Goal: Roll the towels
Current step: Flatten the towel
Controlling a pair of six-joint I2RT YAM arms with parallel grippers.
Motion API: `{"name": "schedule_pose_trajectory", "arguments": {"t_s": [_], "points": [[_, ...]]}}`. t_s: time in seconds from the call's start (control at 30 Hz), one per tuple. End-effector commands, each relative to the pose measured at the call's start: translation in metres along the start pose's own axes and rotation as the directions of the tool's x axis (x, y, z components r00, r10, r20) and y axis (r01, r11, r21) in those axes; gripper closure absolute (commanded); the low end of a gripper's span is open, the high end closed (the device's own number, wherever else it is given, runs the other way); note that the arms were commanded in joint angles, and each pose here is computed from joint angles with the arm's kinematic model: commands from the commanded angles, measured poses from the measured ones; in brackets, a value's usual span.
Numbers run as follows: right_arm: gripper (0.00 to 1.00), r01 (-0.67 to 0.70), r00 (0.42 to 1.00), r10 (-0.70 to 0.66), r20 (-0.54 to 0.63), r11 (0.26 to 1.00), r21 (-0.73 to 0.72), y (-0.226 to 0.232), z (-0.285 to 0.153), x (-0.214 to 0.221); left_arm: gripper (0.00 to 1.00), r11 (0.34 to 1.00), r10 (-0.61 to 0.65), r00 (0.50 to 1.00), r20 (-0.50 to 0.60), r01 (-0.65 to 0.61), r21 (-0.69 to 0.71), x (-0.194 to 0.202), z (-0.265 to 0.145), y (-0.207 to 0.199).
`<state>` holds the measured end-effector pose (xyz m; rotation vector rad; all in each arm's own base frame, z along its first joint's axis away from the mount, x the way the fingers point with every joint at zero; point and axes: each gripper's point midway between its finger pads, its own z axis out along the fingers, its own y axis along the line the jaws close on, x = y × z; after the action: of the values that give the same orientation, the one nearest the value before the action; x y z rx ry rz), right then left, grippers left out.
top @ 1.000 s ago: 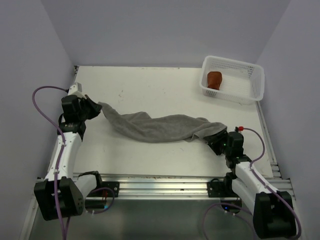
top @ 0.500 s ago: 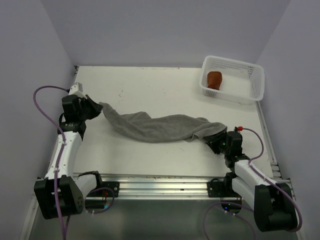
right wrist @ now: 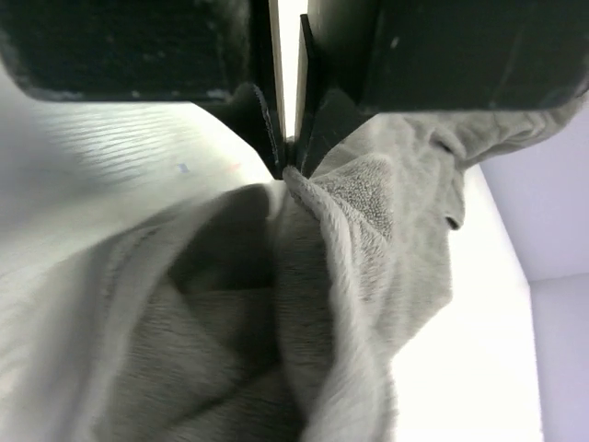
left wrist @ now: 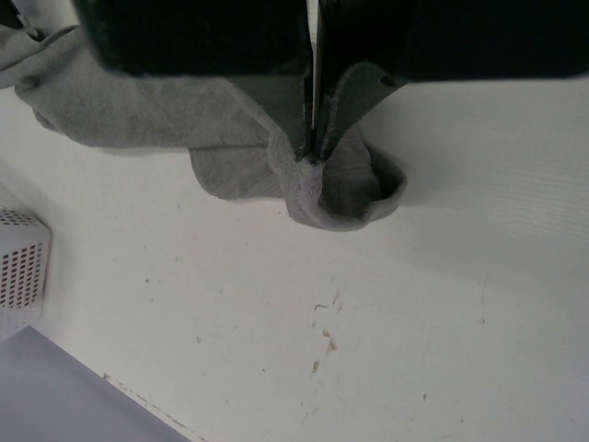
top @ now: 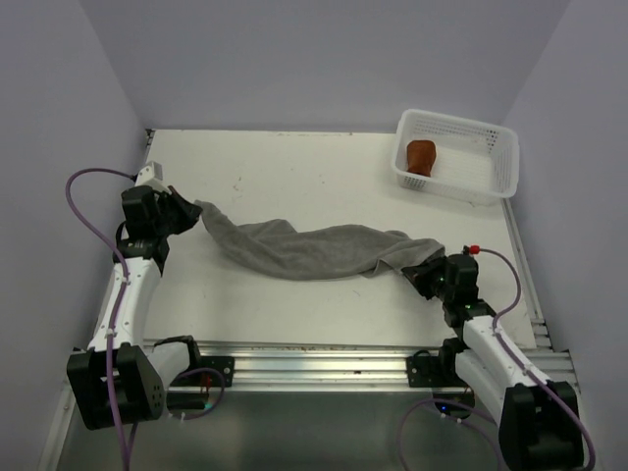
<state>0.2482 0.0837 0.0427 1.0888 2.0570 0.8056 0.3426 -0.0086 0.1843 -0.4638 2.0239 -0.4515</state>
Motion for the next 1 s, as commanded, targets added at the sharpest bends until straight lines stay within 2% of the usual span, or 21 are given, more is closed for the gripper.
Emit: {"name": "schedule_pose_trajectory", "arguments": {"t_s": [0.0, 0.13, 0.27, 0.4, 0.63, 0.97], "points": [[0.91, 0.007, 1.000, -0.007, 0.016, 1.000, 0.009, 0.023, -0.014, -0.011, 1.00, 0.999, 0.021, 0.999, 0.029, -0.022, 0.025, -0.009, 0.002, -0.005], [1.00, 0.013, 1.000, -0.013, -0.003, 1.000, -0.005, 0.043, -0.023, -0.015, 1.00, 1.000, 0.024, 0.999, 0.032, -0.024, 0.013, -0.010, 0.002, -0.003], [1.00, 0.031, 1.000, -0.031, 0.004, 1.000, -0.007, 0.063, -0.032, -0.025, 1.00, 1.000, 0.023, 0.999, 0.039, -0.023, -0.006, -0.013, 0.002, 0.000], [1.00, 0.078, 0.997, -0.078, 0.026, 0.997, -0.007, 0.090, -0.042, -0.041, 1.00, 0.999, -0.028, 0.999, 0.024, 0.029, -0.023, -0.015, 0.005, -0.001], [1.00, 0.025, 0.994, -0.014, 0.111, 0.995, -0.094, 0.148, -0.054, -0.105, 1.00, 0.985, -0.174, 0.985, 0.011, 0.174, 0.014, -0.060, 0.009, -0.012], [1.00, -0.113, 0.984, 0.142, 0.108, 0.964, -0.241, 0.206, -0.070, -0.191, 1.00, 0.959, -0.284, 0.956, 0.076, 0.282, 0.030, -0.131, -0.003, -0.001]]}}
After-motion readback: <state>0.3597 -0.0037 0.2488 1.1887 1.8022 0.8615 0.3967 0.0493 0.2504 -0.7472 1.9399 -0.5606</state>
